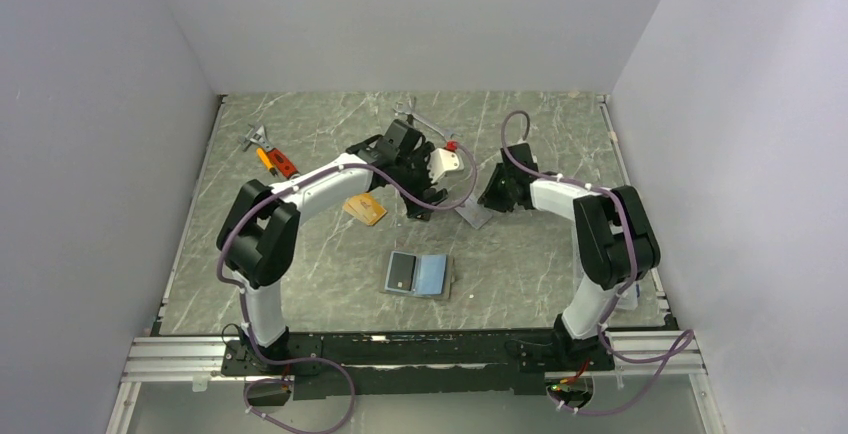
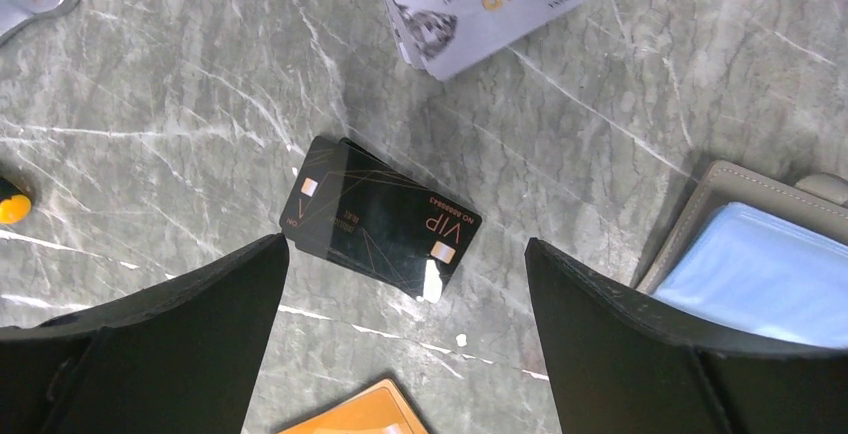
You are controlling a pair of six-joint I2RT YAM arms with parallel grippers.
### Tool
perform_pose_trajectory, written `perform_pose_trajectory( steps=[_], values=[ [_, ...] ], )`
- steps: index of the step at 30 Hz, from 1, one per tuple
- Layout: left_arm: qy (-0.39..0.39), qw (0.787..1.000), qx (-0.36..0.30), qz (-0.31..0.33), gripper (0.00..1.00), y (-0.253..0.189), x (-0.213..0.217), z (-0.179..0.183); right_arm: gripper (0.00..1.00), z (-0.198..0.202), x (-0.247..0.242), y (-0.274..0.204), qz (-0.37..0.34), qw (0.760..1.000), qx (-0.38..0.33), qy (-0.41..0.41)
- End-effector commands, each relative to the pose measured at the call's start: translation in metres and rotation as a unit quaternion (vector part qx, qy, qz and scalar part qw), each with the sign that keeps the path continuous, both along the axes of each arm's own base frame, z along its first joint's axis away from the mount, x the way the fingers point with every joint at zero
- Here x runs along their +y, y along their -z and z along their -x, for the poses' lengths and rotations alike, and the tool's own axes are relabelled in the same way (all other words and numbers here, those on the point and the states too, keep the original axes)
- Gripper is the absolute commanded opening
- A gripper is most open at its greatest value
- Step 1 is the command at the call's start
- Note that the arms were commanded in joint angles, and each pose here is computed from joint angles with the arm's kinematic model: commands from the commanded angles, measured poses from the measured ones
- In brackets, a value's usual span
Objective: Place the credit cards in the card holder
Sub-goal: Move the credit card to the center of the board, then pick up the credit card from the center of the board.
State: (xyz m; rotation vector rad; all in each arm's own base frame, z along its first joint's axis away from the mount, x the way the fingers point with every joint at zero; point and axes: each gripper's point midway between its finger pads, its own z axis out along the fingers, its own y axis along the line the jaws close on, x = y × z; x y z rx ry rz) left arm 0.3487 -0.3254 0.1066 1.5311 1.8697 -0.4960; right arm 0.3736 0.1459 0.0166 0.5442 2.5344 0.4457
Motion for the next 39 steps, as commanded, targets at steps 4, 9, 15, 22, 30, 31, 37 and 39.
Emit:
perform_pose_trajectory(
  steps=[4, 9, 15, 22, 30, 31, 37, 39],
  values=[
    [0.020, 0.999, -0.043, 0.004, 0.95, -0.011, -0.020, -0.017, 0.24, 0.062, 0.002, 0.029, -0.034, 0.997, 0.071, 0.019],
    [0.027, 0.998, -0.048, 0.000, 0.95, -0.011, -0.027, -0.019, 0.22, 0.068, -0.003, 0.019, -0.035, 0.997, 0.061, 0.040],
    [0.047, 0.997, -0.063, -0.013, 0.95, -0.003, -0.039, -0.018, 0.26, 0.056, -0.013, 0.006, -0.033, 0.997, 0.042, 0.049],
    [0.090, 0.989, -0.106, -0.040, 0.96, 0.017, -0.054, -0.017, 0.45, 0.032, -0.001, -0.005, -0.145, 0.989, -0.005, 0.010],
    [0.090, 0.985, -0.127, -0.067, 0.95, 0.033, -0.058, -0.024, 0.50, 0.035, 0.016, -0.011, -0.228, 0.973, -0.030, -0.037],
    [0.088, 0.986, -0.126, -0.067, 0.95, 0.033, -0.058, -0.024, 0.50, 0.036, 0.017, -0.011, -0.230, 0.972, -0.031, -0.040],
    [0.092, 0.985, -0.130, -0.059, 0.95, 0.031, -0.065, -0.026, 0.50, 0.046, 0.015, 0.002, -0.227, 0.973, -0.017, -0.040],
    [0.092, 0.983, -0.146, -0.065, 0.95, 0.033, -0.066, -0.030, 0.49, 0.049, 0.015, 0.006, -0.230, 0.972, -0.011, -0.036]
  ],
)
